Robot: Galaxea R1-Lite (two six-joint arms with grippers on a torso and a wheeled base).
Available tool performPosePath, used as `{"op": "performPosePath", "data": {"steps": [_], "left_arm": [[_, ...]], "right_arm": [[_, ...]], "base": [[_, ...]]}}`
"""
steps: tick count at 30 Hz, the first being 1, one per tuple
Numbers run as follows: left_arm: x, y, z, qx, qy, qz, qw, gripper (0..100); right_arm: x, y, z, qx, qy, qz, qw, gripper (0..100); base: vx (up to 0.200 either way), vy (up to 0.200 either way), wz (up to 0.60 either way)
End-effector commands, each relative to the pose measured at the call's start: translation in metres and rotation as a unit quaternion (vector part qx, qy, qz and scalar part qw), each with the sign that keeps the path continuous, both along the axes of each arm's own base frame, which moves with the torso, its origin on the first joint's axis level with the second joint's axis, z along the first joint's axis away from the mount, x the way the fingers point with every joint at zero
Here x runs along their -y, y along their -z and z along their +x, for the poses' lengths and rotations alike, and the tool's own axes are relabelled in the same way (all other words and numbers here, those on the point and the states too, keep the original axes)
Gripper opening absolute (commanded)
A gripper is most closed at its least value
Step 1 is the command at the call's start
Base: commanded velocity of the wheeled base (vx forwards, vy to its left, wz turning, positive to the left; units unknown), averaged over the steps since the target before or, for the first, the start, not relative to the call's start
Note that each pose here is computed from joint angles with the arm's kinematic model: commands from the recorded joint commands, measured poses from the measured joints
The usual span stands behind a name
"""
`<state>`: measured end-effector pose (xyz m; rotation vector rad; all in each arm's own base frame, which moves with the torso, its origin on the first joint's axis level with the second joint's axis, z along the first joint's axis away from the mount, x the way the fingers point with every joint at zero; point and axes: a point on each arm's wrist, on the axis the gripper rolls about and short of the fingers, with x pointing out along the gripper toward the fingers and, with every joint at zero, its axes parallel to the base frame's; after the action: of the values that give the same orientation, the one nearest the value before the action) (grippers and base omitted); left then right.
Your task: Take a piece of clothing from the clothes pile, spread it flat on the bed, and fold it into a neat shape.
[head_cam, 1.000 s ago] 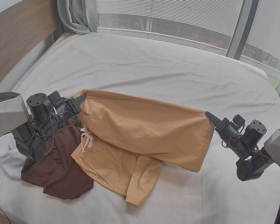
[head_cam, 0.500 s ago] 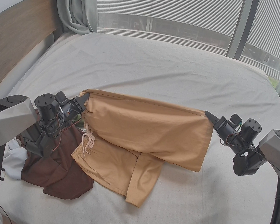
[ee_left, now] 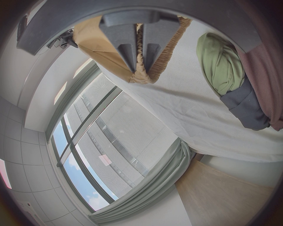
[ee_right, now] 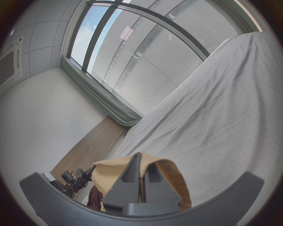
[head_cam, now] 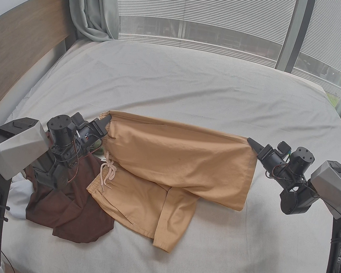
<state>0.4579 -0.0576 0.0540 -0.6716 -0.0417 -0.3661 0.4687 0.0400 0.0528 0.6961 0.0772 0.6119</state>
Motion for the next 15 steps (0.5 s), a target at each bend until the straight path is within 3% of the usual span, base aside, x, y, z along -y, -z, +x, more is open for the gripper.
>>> {"op": "performPosePath", "data": {"steps": [1,2,3,4,5,15], "left_arm": [[0.000,-0.001,0.003,0.005,0.000,-0.001,1.0000,0],[0.001,-0.001,0.004,0.005,0.000,-0.001,1.0000,0],[0.001,-0.002,0.006,0.006,0.000,-0.001,1.0000,100],[0.001,-0.003,0.006,0.009,0.000,-0.001,1.0000,100],[0.001,-0.005,0.007,0.012,0.000,-0.003,0.9999,100],[0.001,-0.006,0.008,-0.004,-0.005,-0.022,0.9997,100]], "right_arm": [[0.000,0.001,0.001,0.001,-0.001,0.000,1.0000,0],[0.000,0.000,0.001,0.002,-0.001,0.000,1.0000,0],[0.000,-0.001,0.002,0.004,-0.001,0.000,1.0000,0],[0.000,-0.002,0.003,0.007,-0.001,0.000,1.0000,0],[0.000,-0.003,0.005,0.008,0.000,0.000,1.0000,100],[-0.004,0.008,-0.009,-0.007,-0.002,-0.012,0.9999,100]], "base": [[0.000,0.000,0.00],[0.000,0.000,0.00],[0.000,0.000,0.00],[0.000,0.000,0.00],[0.000,0.000,0.00],[0.000,0.000,0.00]]}}
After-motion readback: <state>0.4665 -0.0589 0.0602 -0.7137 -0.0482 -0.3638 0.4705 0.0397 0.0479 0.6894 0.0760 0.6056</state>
